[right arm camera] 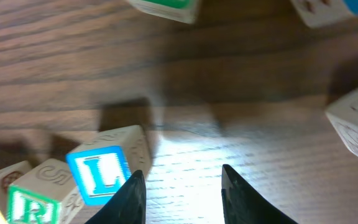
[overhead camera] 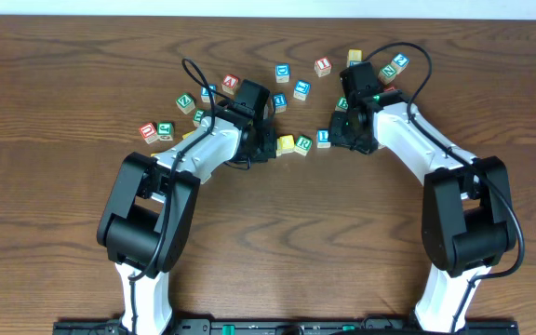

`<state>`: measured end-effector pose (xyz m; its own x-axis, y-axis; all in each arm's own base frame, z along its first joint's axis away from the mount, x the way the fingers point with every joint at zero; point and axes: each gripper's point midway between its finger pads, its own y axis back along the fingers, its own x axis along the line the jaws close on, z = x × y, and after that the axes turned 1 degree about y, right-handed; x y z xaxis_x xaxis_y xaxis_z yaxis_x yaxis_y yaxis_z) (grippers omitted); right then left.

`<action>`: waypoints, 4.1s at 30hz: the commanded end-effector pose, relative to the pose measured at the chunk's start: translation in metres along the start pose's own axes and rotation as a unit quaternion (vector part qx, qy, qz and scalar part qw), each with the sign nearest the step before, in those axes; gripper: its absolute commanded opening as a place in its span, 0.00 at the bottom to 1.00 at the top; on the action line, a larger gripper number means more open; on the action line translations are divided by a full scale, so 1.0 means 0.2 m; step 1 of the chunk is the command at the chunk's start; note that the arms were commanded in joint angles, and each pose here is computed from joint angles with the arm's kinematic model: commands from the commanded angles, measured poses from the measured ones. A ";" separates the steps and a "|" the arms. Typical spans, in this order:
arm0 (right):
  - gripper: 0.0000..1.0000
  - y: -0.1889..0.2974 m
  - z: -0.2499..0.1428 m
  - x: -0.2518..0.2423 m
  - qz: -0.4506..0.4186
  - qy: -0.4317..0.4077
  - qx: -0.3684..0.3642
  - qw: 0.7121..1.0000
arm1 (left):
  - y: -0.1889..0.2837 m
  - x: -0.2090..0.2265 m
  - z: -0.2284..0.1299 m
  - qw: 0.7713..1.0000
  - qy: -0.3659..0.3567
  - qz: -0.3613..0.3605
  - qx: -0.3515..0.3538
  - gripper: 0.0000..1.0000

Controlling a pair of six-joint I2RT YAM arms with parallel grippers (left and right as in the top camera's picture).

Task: Spell out CORL

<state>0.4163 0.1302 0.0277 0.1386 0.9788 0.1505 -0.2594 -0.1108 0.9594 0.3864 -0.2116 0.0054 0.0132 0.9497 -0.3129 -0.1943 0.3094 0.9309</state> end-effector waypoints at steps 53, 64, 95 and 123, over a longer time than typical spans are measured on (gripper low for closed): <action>0.07 0.04 0.01 0.32 0.060 0.082 -0.046 0.994 | -0.03 0.02 -0.07 0.997 -0.074 0.003 0.030 0.07; 0.04 0.00 0.06 0.43 0.085 0.047 -0.077 0.992 | -0.02 0.05 -0.07 0.997 -0.073 0.015 0.027 0.08; 0.01 -0.07 -0.02 0.36 0.060 0.029 -0.036 0.997 | 0.01 0.13 0.02 0.998 -0.031 0.045 0.005 0.08; 0.04 0.00 -0.13 0.21 0.023 0.040 0.020 0.999 | 0.01 0.14 0.02 0.998 -0.031 0.046 0.006 0.07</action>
<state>0.3971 0.1735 0.0149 0.0721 0.9831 0.1685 -0.2089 -0.1503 0.9663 0.3851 -0.1879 0.0005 0.0657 0.9708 -0.2306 -0.1799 0.2389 0.9542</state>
